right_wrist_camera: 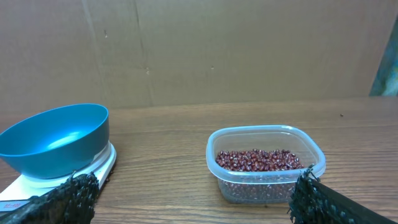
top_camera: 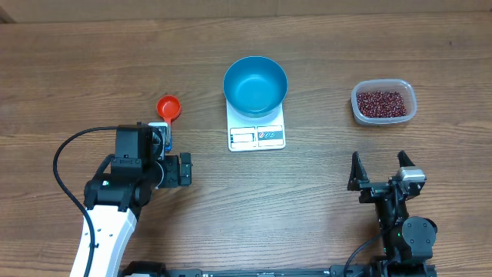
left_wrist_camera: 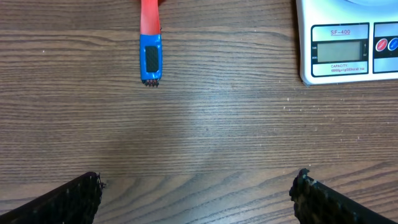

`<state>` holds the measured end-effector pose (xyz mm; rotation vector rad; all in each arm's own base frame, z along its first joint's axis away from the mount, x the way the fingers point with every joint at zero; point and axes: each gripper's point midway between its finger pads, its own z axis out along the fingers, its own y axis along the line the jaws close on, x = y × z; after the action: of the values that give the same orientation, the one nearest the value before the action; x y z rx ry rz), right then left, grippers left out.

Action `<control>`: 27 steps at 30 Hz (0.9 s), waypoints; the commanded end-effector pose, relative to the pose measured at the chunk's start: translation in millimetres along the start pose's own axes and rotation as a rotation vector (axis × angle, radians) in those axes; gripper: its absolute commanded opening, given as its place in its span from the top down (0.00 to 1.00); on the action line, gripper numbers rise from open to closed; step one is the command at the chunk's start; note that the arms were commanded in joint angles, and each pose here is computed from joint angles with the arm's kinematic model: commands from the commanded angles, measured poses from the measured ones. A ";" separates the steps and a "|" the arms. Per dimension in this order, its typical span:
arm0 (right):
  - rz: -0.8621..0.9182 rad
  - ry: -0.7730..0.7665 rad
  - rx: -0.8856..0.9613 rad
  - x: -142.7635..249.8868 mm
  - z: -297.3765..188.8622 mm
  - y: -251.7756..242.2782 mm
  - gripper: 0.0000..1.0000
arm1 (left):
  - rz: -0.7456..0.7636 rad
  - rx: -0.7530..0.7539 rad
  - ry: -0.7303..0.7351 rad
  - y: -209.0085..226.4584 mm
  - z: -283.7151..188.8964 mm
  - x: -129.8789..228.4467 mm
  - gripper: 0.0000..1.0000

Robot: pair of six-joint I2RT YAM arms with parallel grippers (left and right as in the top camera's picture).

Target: Scoop item into bowl and weigh 150g on scale

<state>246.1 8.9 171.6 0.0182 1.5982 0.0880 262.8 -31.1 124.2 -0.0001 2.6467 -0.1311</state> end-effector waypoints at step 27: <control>0.001 -0.003 0.002 2.1 0.3 -0.1 0.00 | 0.040 0.007 0.103 -4.1 -3.0 -28.5 0.00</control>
<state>246.1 8.9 171.6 0.0179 1.5982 0.0877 279.7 -32.7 132.7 0.0332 2.7686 -0.1148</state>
